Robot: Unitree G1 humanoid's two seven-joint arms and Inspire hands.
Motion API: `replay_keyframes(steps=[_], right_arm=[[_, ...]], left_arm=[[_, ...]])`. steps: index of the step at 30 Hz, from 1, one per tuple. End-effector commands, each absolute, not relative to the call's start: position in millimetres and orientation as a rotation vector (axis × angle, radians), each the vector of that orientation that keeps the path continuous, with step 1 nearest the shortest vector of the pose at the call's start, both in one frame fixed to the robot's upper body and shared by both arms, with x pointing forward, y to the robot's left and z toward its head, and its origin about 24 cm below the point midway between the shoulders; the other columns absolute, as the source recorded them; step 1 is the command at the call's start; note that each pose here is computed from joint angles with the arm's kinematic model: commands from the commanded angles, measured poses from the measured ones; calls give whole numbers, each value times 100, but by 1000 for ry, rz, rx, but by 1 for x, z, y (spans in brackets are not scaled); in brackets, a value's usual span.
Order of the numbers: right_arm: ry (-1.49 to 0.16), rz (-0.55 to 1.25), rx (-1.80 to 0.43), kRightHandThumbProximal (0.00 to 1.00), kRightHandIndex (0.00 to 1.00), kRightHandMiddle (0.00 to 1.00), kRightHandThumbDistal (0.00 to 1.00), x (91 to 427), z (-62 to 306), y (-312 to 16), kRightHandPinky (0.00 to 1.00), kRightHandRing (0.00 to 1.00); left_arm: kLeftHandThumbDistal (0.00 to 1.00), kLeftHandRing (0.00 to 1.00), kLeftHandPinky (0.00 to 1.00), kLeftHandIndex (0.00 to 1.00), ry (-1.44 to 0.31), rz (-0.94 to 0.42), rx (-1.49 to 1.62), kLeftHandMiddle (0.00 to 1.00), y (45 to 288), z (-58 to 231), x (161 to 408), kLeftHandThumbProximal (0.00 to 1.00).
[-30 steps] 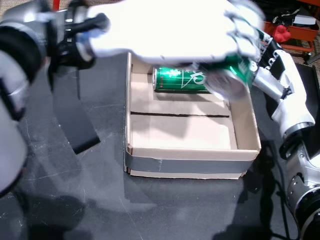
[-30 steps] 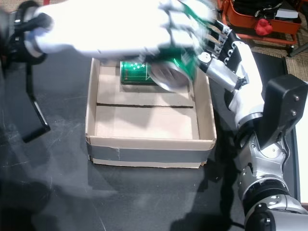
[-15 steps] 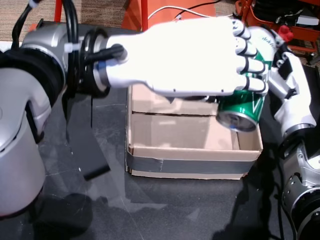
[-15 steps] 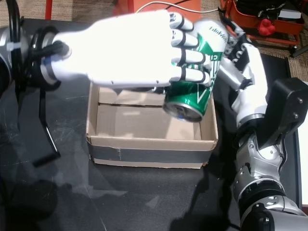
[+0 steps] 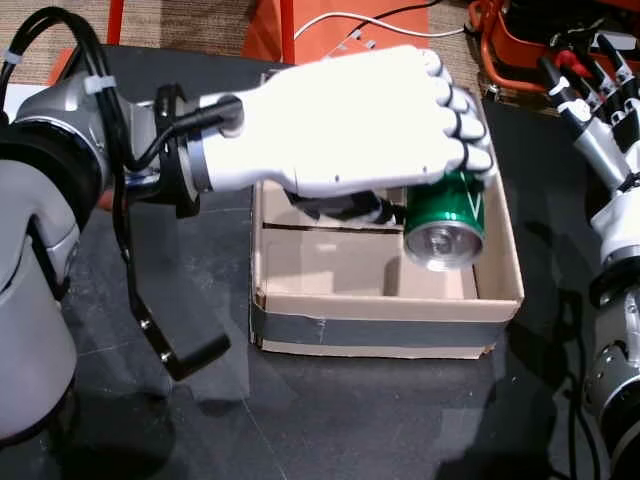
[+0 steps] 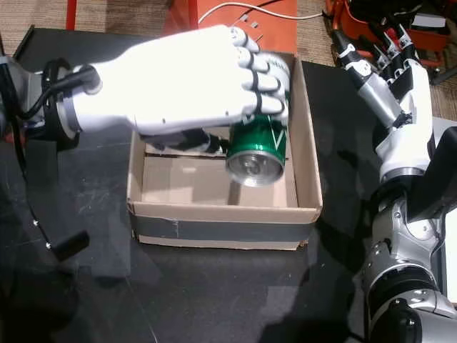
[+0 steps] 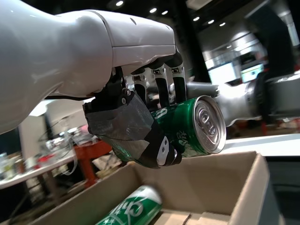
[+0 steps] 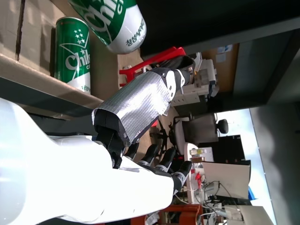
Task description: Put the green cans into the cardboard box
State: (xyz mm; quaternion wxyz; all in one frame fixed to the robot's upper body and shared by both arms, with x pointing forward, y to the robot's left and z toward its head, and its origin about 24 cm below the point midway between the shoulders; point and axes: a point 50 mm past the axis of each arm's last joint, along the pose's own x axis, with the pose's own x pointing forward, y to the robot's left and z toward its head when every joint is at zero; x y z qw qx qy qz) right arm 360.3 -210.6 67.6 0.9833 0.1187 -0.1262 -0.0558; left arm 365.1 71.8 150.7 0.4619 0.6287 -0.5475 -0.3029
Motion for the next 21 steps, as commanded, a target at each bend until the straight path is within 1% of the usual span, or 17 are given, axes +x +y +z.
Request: replay_keyframes(steps=[1,3,4,5,6,8,9,11,12,14,16,20,21], right_arm=[[-274,-128,228,47,77,81,100,357,67,-217,92,84],[-284,-122,239,47,79,81,100,356,67,-216,92,85],[-288,-119,240,47,79,81,100,356,67,-216,92,85],[-292,-117,241,46,79,80,100,356,67,-215,92,85],[-297,-113,244,45,79,80,100,356,67,-215,92,85],[-304,-106,249,45,80,80,100,355,68,-213,91,85],[-307,-104,256,45,80,80,100,355,68,-213,91,84],[-313,-105,267,45,80,80,100,355,68,-213,90,83],[-317,-106,270,45,79,79,100,355,68,-213,89,83],[-324,-108,269,46,79,78,100,355,68,-214,88,82],[-327,-112,263,47,78,77,100,354,68,-215,87,80],[-328,-109,272,47,77,76,100,353,68,-216,86,80],[-328,-107,274,47,77,76,100,353,67,-216,86,80]], left_arm=[[33,42,41,31,-1223,-718,1571,37,75,139,368,0],[30,43,42,34,-1065,-672,1581,38,78,135,374,0],[32,43,43,35,-1003,-655,1582,38,79,133,376,0],[30,43,43,36,-945,-642,1581,39,80,132,378,0],[32,43,43,38,-889,-627,1571,40,81,131,380,0],[31,43,42,39,-815,-608,1551,40,82,129,383,0],[29,43,43,39,-784,-601,1543,40,83,128,384,0],[29,44,43,38,-733,-595,1542,40,84,125,385,0],[33,43,43,38,-714,-593,1543,39,84,122,385,0],[39,42,43,37,-690,-591,1551,37,86,118,385,0],[38,42,43,37,-667,-593,1562,37,87,113,385,0],[30,44,45,39,-628,-613,1572,38,88,106,383,0],[33,44,45,39,-635,-618,1573,38,87,106,383,0]])
